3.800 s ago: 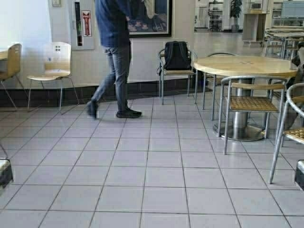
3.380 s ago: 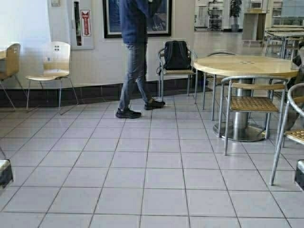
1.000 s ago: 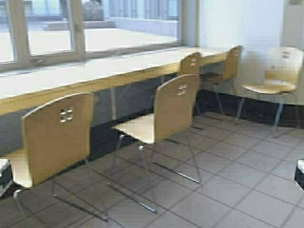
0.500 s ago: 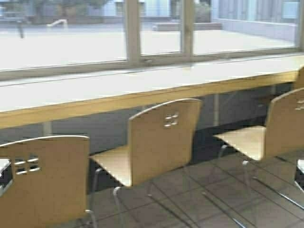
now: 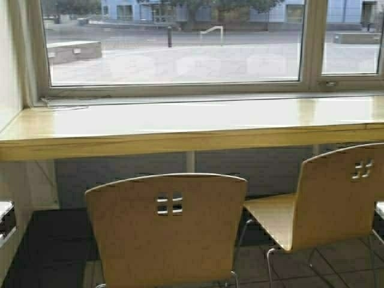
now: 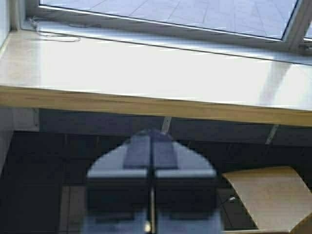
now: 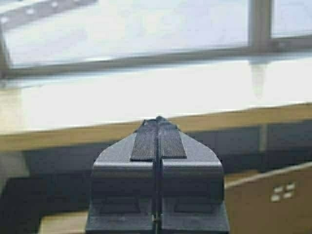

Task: Push the chairs under the table

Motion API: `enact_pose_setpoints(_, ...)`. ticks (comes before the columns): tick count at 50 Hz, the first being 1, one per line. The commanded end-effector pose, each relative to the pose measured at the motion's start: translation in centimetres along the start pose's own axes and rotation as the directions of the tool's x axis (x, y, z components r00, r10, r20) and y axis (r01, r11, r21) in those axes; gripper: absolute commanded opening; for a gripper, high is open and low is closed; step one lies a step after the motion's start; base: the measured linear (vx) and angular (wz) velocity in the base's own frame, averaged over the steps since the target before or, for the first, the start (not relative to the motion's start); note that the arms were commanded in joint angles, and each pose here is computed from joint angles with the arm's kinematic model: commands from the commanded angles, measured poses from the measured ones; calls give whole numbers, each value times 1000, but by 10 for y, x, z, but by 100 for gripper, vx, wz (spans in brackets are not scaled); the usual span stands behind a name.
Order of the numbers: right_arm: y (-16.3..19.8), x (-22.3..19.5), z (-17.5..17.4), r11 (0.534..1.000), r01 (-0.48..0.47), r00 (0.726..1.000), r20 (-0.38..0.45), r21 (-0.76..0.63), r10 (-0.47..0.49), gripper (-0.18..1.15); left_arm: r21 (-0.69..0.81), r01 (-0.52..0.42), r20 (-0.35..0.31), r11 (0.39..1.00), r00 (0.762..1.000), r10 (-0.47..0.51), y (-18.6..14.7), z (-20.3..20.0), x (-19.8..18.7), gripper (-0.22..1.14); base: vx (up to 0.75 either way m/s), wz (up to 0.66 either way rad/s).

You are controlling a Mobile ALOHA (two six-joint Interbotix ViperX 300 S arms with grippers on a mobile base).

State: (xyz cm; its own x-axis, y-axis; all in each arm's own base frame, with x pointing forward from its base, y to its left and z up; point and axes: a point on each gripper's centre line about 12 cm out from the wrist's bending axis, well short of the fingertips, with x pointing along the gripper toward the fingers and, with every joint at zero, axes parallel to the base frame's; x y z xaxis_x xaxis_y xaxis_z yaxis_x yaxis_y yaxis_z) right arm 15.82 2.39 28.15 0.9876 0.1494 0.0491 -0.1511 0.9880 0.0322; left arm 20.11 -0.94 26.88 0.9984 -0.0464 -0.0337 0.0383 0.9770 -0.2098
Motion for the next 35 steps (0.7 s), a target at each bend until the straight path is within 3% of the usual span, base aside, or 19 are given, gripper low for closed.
enact_pose_setpoints(1, 2, 9, -1, 1000, -13, 999, -33, 1, 13, 5, -17, 0, -11, 1000, 1000, 0, -1, 2, 6, 3, 2, 26)
enact_pose_setpoints(9, 2, 29, -6, 1000, -5, 994, -107, 23, 7, 5, -92, -10, -54, 996, 999, 6, 0, -7, 9, 3, 0, 12)
enact_pose_setpoints(16, 2, 58, -13, 984, 39, 977, -214, 172, -1, 5, -287, -55, -203, 956, 979, -4, -5, -31, 20, 4, 0, 5)
enact_pose_setpoints(20, 5, 79, -23, 948, 89, 956, -293, 307, 5, 5, -389, -89, -279, 917, 960, -25, -14, -44, 35, 4, 1, 5)
enact_pose_setpoints(29, 15, 134, -52, 835, 235, 896, -444, 498, 12, 5, -461, -150, -411, 875, 910, -61, -39, -77, 95, 5, 0, 1)
enact_pose_setpoints(35, 31, 170, -78, 773, 312, 845, -534, 553, 41, 6, -571, -305, -482, 762, 876, -10, -38, -114, 126, 8, 0, -6)
